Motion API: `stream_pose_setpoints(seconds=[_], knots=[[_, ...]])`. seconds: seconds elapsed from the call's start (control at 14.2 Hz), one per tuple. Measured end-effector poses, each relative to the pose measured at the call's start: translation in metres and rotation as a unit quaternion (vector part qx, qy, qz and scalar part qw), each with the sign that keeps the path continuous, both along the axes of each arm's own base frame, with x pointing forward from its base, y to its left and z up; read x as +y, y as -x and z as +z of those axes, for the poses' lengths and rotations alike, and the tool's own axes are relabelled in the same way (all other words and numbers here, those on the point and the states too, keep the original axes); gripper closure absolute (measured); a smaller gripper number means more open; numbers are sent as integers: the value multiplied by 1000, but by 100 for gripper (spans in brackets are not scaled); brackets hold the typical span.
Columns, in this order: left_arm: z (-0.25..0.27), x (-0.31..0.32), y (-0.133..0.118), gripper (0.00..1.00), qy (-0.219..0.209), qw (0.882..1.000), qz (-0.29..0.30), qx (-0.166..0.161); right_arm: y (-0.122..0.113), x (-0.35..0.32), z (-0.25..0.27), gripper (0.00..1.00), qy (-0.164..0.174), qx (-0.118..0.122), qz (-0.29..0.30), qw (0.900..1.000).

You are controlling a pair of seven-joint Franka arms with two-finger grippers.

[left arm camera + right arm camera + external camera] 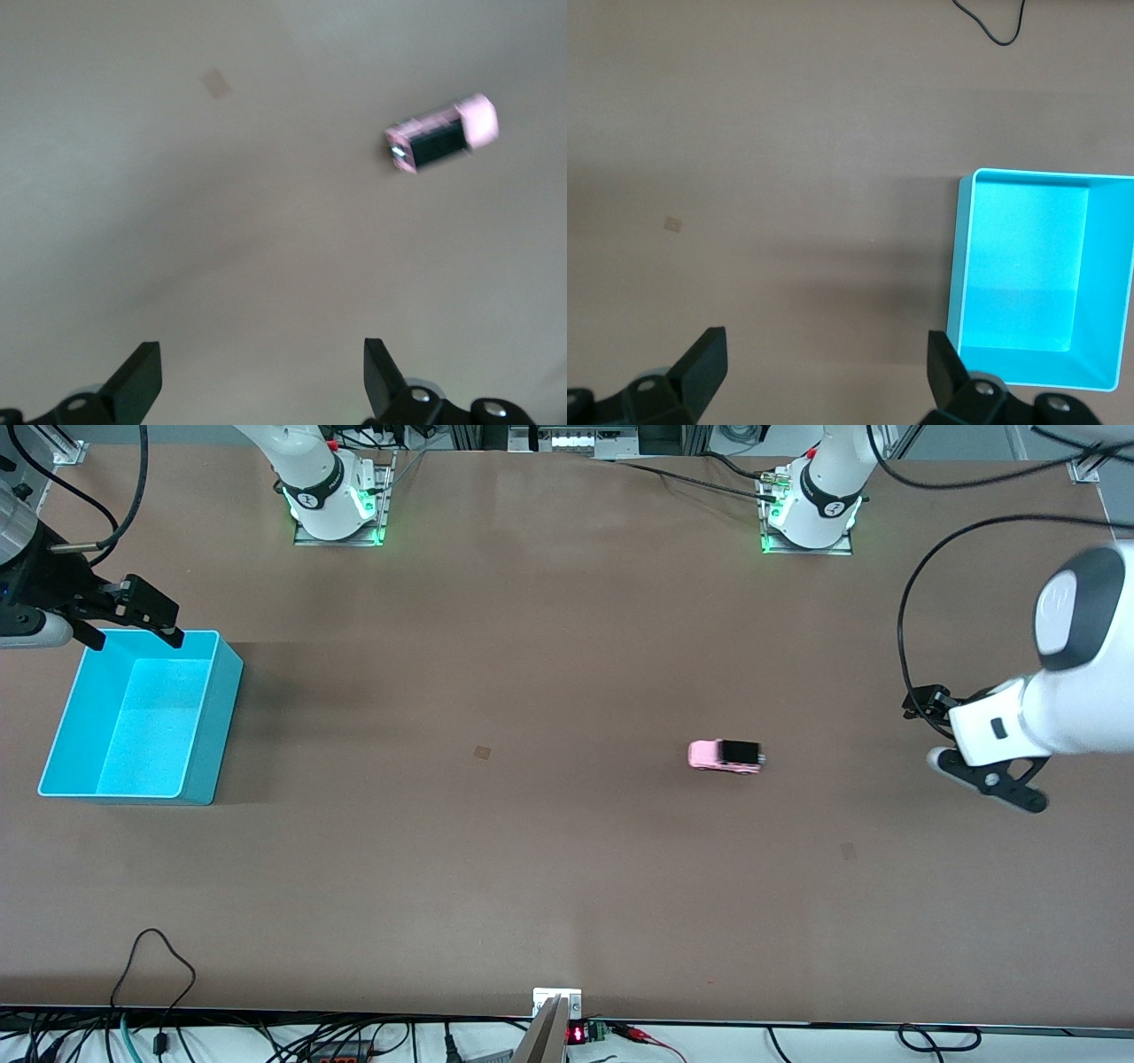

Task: Wind and store pink jeep toy
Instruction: 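Raise the left gripper away while the jeep rolls across the table, then reach the right gripper over the stopped pink jeep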

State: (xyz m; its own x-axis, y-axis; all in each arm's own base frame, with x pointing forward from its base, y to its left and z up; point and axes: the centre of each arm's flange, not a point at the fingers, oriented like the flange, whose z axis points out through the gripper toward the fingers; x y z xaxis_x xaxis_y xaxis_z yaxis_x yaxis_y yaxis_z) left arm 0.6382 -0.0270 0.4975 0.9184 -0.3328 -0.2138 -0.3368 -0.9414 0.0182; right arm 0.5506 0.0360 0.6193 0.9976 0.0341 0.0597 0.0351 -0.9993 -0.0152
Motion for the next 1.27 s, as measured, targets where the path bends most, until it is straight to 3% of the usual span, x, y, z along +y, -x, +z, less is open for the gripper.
stream_pose_setpoints(seconds=[0.21,0.35,0.56,0.71,1.27], knots=[[29,-2,21,0,-8,988,134,-74,0,0,-1,0,0,0,0,1000],[42,-1,43,0,-10,977,186,-101,0,0,-2,0,0,1,0,1000],[58,-1,65,0,-11,973,202,-115,0,0,-3,0,0,3,1,1000],[60,0,73,0,-15,973,204,-102,-1,0,-5,0,0,4,1,1000],[66,-39,77,0,-12,980,172,-100,-1,1,-6,0,0,6,3,1000]])
